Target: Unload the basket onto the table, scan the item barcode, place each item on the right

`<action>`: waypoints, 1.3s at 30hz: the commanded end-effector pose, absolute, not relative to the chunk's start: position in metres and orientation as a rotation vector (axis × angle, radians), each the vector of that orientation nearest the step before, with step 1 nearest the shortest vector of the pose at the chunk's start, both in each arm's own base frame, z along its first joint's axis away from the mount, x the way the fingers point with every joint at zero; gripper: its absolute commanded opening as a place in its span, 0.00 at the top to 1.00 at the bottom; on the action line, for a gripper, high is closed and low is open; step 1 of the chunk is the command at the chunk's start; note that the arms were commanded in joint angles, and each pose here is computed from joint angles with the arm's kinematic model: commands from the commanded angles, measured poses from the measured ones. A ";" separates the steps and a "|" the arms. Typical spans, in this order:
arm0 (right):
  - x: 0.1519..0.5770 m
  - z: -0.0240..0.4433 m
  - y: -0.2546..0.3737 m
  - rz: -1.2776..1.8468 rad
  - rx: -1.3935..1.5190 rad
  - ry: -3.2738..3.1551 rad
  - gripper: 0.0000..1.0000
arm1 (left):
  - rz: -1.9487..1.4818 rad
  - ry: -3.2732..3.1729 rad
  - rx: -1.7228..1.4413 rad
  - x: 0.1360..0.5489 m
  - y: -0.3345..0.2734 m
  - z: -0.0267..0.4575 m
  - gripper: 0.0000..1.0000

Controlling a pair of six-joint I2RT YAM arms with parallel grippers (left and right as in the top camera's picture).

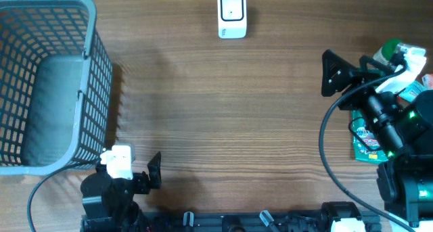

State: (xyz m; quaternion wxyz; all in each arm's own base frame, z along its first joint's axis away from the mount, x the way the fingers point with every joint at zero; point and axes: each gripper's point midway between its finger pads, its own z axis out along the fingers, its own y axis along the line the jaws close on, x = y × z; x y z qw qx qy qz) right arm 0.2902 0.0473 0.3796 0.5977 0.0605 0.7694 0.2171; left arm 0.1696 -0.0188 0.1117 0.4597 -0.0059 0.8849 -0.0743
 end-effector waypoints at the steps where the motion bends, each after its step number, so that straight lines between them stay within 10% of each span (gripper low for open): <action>1: 0.276 0.398 0.050 0.387 -0.035 1.710 0.00 | -0.192 2.176 -0.018 0.170 -0.020 0.111 0.00; 14: 0.208 0.336 0.030 0.304 -0.007 1.107 0.00 | -0.192 2.176 -0.019 0.170 -0.020 0.111 0.00; 39: 0.246 0.177 0.012 0.162 0.095 1.561 0.00 | -0.192 2.176 -0.018 0.170 -0.020 0.111 0.00</action>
